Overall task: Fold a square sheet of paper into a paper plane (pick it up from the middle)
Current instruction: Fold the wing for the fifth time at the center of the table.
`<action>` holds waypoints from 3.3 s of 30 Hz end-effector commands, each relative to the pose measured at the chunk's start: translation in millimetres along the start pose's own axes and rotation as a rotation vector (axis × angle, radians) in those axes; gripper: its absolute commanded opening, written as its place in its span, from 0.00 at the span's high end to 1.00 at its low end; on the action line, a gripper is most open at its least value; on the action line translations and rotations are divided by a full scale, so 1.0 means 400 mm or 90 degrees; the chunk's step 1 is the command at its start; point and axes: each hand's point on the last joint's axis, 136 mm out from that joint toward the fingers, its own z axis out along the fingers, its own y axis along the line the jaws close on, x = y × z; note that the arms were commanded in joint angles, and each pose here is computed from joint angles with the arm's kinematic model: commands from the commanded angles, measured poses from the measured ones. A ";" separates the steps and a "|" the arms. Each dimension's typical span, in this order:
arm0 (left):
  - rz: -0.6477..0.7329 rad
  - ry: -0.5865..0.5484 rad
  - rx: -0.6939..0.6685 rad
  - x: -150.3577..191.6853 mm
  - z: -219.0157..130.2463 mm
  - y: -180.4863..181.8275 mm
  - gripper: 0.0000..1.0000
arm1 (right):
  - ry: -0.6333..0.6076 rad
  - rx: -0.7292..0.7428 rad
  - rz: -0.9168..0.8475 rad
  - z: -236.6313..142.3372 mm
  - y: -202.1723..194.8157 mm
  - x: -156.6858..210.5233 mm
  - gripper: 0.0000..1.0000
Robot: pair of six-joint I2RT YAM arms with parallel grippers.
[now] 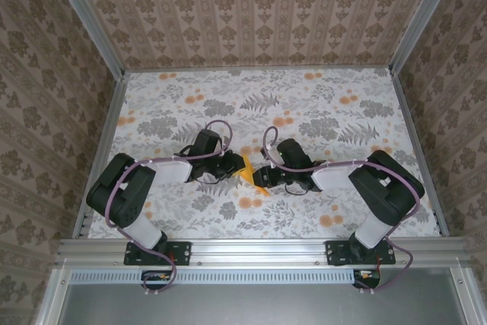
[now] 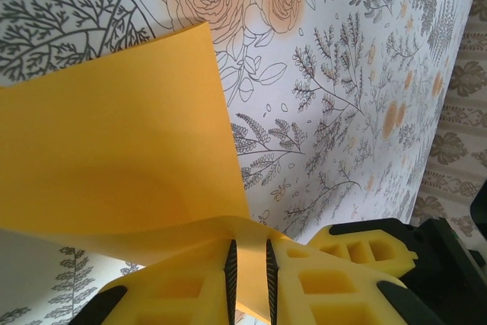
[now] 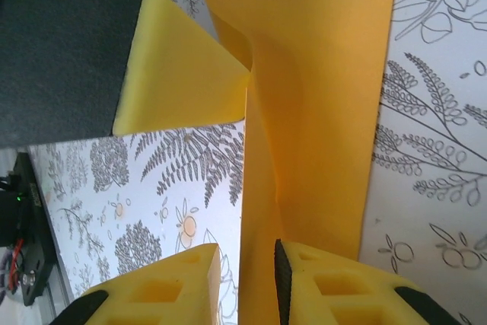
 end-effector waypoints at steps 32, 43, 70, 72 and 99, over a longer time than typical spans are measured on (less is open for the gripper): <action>0.031 -0.003 0.028 0.030 -0.041 -0.021 0.76 | 0.088 -0.005 -0.040 0.038 -0.008 0.076 0.87; 0.056 -0.004 0.044 0.042 -0.039 -0.024 0.76 | 0.125 -0.006 0.042 0.051 -0.034 0.097 0.89; 0.041 0.003 0.023 0.028 0.024 0.014 0.82 | 0.182 0.040 0.153 0.054 -0.090 0.119 0.81; 0.038 0.004 0.018 0.027 0.026 0.021 0.82 | 0.180 0.032 0.154 0.051 -0.085 0.115 0.81; 0.036 0.017 -0.012 0.017 0.042 0.046 0.83 | 0.182 0.014 0.148 0.030 -0.052 0.091 0.81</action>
